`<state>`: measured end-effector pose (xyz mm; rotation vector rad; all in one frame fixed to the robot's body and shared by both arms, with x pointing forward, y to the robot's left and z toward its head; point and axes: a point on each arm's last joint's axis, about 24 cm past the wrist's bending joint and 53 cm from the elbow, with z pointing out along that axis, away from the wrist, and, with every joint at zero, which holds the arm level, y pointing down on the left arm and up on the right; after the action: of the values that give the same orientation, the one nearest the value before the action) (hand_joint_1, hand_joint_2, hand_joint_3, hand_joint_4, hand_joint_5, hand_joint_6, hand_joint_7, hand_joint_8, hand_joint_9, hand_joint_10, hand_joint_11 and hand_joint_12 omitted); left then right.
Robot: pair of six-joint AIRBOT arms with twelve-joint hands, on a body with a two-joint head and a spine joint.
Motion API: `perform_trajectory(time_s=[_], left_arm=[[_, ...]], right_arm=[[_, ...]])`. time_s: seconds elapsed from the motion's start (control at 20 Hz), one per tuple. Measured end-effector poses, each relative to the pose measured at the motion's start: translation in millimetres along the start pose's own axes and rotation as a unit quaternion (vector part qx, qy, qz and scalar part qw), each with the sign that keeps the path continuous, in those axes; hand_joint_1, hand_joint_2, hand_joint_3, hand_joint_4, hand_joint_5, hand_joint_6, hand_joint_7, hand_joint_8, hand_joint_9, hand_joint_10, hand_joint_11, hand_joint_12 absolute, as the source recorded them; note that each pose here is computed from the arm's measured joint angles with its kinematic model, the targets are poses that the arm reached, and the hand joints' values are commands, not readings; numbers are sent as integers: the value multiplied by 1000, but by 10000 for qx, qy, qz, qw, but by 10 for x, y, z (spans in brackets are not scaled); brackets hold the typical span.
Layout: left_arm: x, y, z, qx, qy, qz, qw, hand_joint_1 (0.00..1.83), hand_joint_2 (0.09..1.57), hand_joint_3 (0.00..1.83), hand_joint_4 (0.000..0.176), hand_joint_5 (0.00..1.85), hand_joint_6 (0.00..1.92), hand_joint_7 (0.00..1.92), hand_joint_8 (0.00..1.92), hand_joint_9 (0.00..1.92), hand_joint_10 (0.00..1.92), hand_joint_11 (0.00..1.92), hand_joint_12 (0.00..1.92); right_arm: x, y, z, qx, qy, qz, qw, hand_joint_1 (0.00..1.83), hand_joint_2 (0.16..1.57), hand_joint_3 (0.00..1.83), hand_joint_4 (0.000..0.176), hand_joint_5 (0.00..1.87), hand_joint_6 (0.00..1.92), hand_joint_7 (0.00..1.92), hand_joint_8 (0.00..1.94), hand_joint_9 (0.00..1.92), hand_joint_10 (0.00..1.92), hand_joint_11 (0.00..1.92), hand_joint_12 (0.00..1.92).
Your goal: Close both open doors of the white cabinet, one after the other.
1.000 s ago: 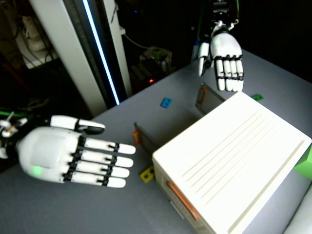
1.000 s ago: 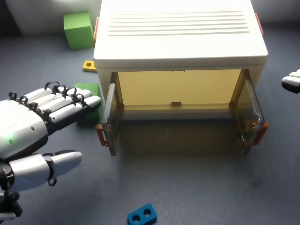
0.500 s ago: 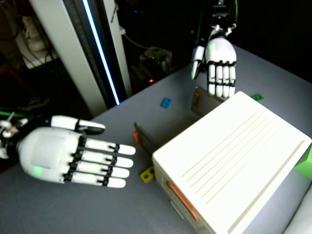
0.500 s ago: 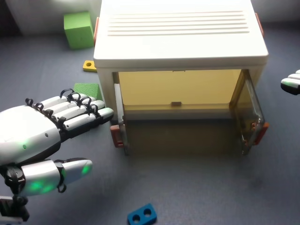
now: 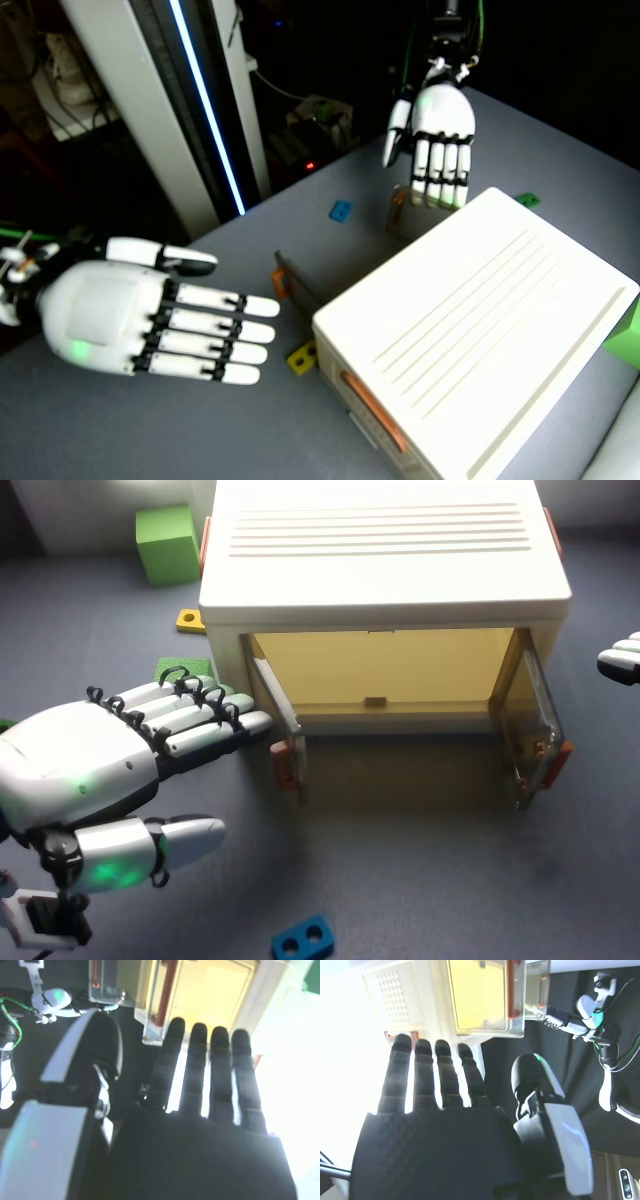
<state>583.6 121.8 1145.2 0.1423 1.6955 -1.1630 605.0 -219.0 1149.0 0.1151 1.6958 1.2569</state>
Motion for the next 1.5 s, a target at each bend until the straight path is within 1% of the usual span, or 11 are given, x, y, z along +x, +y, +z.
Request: perform_trajectory(time_s=[0.15,0.3,0.35,0.5,0.8,0.85,1.05,1.1,1.25,1.4,1.5], left_arm=[[51,-22,47,52,48,-18,10000,25,1468,0,0,104,2,64,3,54,4,13,135],[69,-41,127,101,51,-32,9999,87,1449,0,0,91,0,38,1,39,0,9,138],[54,-56,148,131,24,-34,9999,17,1452,0,0,91,0,43,3,43,2,7,135],[41,-102,231,238,-9,-6,9997,0,1428,0,0,101,1,63,2,54,1,9,92],[85,-137,369,329,19,-14,9995,0,1406,0,0,62,10,0,0,0,0,11,64],[71,-146,390,340,-1,-16,9994,0,1398,0,0,60,8,0,0,3,1,7,63],[99,-151,459,362,33,0,9993,0,1384,0,0,5,2,0,0,0,0,16,31],[106,-171,461,391,42,9,9992,0,1389,0,0,10,4,0,0,0,0,4,27],[137,-246,419,471,104,-41,9988,0,1408,5,0,54,17,0,0,0,0,23,11],[134,-293,293,516,131,-17,9986,0,1436,15,0,38,5,0,0,0,0,0,0],[113,-258,175,423,148,-15,9990,1,1438,11,0,71,16,28,10,15,5,27,12]], right_arm=[[-8,0,0,-10,-3,-14,10000,0,1414,0,37,61,7,40,9,28,10,72,13],[-9,-12,2,4,-6,-14,10000,0,1428,0,22,63,5,37,5,21,4,56,4],[-8,-9,3,-6,-9,-10,10000,0,1427,0,37,47,0,17,0,3,0,32,0],[2,-15,5,1,-1,-4,10000,0,1432,1,53,33,0,15,1,0,0,26,0],[7,-14,7,-6,-1,5,10000,0,1433,0,41,38,1,21,2,0,0,16,0],[8,-12,7,-10,-1,5,10000,0,1428,0,30,37,0,24,3,6,2,27,5],[8,-13,7,-7,1,11,10000,0,1421,0,34,46,4,28,3,14,4,54,14],[8,-12,7,-9,0,18,10000,0,1407,0,46,40,1,23,1,12,3,57,15],[14,-10,8,-14,9,28,10000,0,1422,0,25,47,3,29,2,6,0,51,10],[48,7,8,-42,67,33,10000,0,1435,5,39,56,6,25,1,1,0,51,9],[90,22,8,-55,121,58,9999,0,1432,3,33,74,11,54,12,32,12,94,24]])
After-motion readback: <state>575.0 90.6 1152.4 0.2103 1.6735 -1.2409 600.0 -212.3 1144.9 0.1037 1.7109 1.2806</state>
